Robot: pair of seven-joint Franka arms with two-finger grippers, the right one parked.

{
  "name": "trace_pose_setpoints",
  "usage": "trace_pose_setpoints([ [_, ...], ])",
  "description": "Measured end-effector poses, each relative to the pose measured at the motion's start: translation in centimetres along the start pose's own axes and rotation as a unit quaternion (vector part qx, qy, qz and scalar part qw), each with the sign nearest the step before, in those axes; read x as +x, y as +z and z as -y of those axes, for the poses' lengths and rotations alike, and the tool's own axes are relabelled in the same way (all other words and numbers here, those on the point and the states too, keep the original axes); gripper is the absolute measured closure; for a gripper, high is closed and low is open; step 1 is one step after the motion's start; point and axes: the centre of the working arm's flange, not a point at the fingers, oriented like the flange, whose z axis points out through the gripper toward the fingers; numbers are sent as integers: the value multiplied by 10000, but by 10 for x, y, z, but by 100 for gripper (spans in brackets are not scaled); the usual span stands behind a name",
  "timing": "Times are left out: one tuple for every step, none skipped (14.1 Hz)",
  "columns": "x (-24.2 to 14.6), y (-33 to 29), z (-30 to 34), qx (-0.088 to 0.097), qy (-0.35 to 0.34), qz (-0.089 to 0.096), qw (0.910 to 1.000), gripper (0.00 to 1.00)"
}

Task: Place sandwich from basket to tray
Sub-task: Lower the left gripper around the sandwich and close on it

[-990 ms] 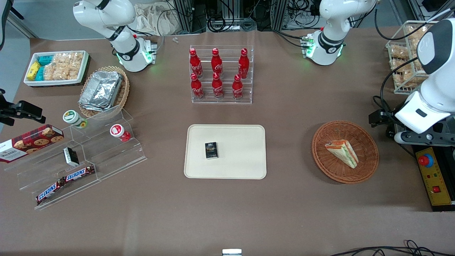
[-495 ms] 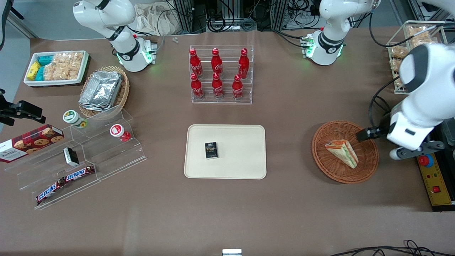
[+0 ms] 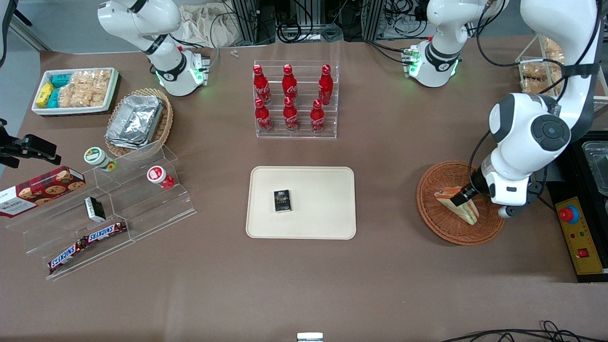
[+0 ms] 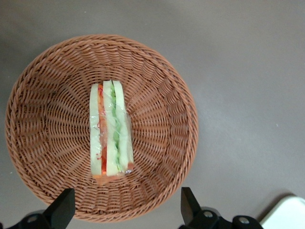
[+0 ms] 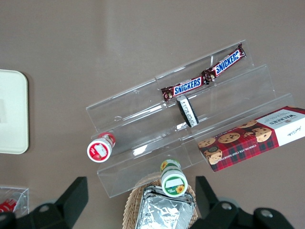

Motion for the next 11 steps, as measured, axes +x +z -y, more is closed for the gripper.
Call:
trace_pose_setpoints([
  [3, 5, 3, 22, -104, 31, 9999, 0],
  [6, 12, 6, 46, -194, 67, 9998, 0],
  [9, 19, 9, 35, -250, 81, 9996, 0],
  [12, 27, 10, -2, -285, 81, 9996, 0],
  [14, 35, 10, -27, -307, 99, 9995, 0],
  [14, 44, 10, -34, -324, 135, 9994, 0],
  [14, 52, 9, -50, -336, 158, 9993, 0],
  [14, 58, 9, -67, -349, 174, 9992, 0],
  [15, 63, 9, -69, -365, 195, 9991, 0],
  [15, 67, 10, -56, -387, 216, 9990, 0],
  [17, 70, 13, -40, -412, 228, 9989, 0],
])
